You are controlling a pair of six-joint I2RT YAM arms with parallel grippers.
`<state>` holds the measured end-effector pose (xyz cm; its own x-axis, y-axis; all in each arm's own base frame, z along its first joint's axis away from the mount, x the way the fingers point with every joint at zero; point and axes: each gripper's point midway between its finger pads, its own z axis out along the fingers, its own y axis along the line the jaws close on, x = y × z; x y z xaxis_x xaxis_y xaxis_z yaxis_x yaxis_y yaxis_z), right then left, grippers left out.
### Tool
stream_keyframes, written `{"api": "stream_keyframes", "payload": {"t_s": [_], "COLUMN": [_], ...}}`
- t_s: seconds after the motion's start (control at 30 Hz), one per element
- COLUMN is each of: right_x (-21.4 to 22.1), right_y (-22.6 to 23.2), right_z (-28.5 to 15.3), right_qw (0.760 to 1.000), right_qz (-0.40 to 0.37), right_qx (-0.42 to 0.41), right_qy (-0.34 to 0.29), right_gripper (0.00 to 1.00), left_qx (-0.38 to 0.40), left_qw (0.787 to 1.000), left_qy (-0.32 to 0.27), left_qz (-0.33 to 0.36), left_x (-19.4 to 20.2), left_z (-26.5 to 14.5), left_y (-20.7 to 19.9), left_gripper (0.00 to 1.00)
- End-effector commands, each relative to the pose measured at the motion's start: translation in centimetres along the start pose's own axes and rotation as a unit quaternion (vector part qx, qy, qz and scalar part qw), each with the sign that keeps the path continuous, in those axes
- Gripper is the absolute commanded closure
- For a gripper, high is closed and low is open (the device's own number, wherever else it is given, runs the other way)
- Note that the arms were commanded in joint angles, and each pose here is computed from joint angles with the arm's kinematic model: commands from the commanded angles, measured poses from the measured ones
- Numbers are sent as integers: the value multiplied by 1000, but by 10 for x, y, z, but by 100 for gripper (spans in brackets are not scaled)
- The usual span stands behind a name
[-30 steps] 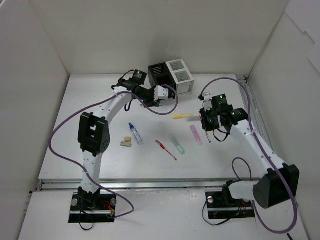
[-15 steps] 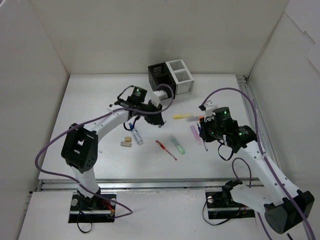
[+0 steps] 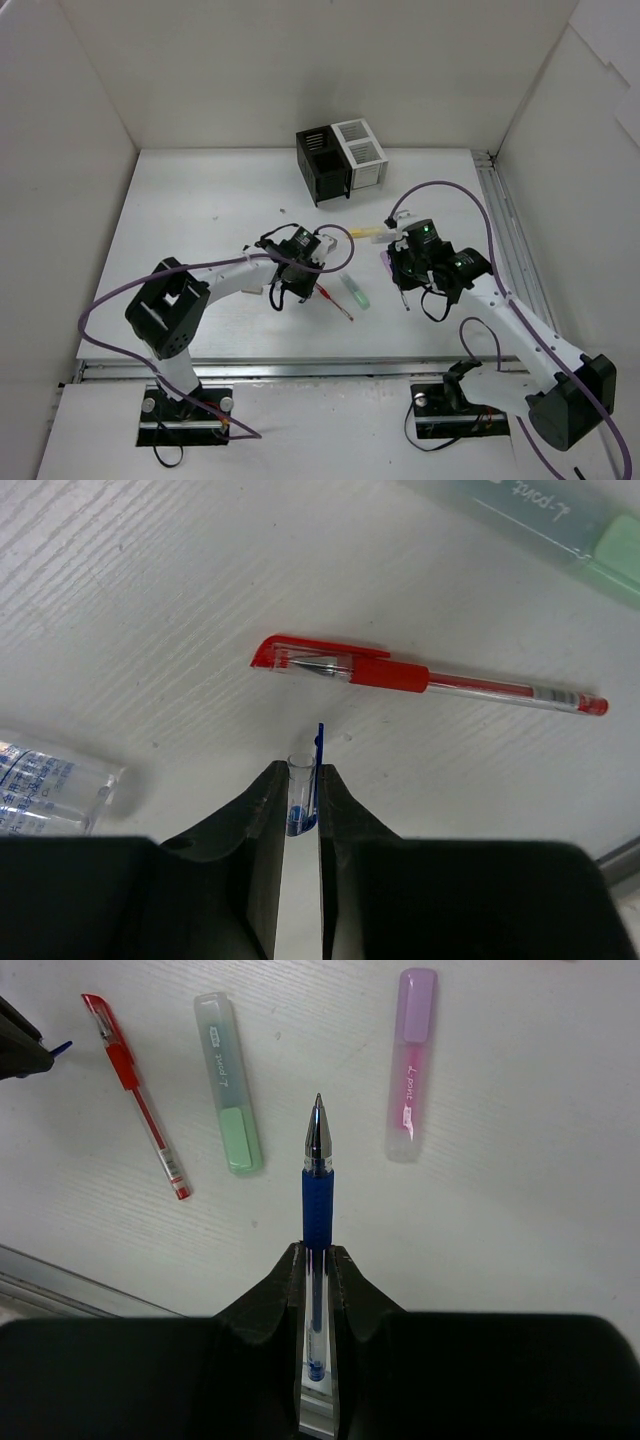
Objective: Sort the stationery into containers
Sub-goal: Close the pen cap on the pen.
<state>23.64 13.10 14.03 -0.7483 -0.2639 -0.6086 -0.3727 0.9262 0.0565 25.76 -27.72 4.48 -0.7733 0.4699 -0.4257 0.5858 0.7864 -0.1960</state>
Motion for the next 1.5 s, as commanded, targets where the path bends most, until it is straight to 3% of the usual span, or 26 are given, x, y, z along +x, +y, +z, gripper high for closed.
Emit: {"api": "stream_keyframes", "payload": {"t_s": [0.0, 0.3, 0.43, 0.6, 0.97, 1.13, 1.27, 1.37, 1.43, 1.47], "right_x": [-19, -22, -22, -24, -27, -31, -39, -56, -85, -107], "right_y": [0, -1, 1, 3, 1, 1, 2, 11, 12, 12], "right_z": [0, 0, 1, 2, 6, 4, -1, -9, -19, -29], "right_qw": [999, 999, 999, 999, 999, 998, 998, 992, 973, 953], "right_qz": [6, 3, -1, -7, -23, -29, -44, -102, -183, -239], "right_qx": [16, 32, 33, 34, 42, 41, 34, 4, 8, 20], "right_qy": [-27, -30, -29, -27, -22, -28, -43, -80, -141, -187], "right_gripper": [100, 100, 100, 100, 100, 100, 100, 100, 100, 100], "left_qx": [-56, -48, -47, -50, -13, -1, -3, 11, 29, 43], "left_qw": [998, 998, 998, 998, 999, 1000, 1000, 998, 993, 989], "left_qy": [-37, -39, -47, -44, -31, -10, -3, -45, -74, -105], "left_qz": [-6, -5, 0, 0, 30, 26, 23, 50, 85, 98], "left_x": [-14, 3, 10, 25, 23, 38, 44, 26, 10, -2], "left_z": [-1, 10, 3, 2, 15, 18, 13, -10, -30, -51], "left_y": [11, 13, 14, 18, 7, 2, 3, -4, -13, -21], "left_gripper": [96, 90, 68, 64, 81, 100, 100, 100, 100, 100]}}
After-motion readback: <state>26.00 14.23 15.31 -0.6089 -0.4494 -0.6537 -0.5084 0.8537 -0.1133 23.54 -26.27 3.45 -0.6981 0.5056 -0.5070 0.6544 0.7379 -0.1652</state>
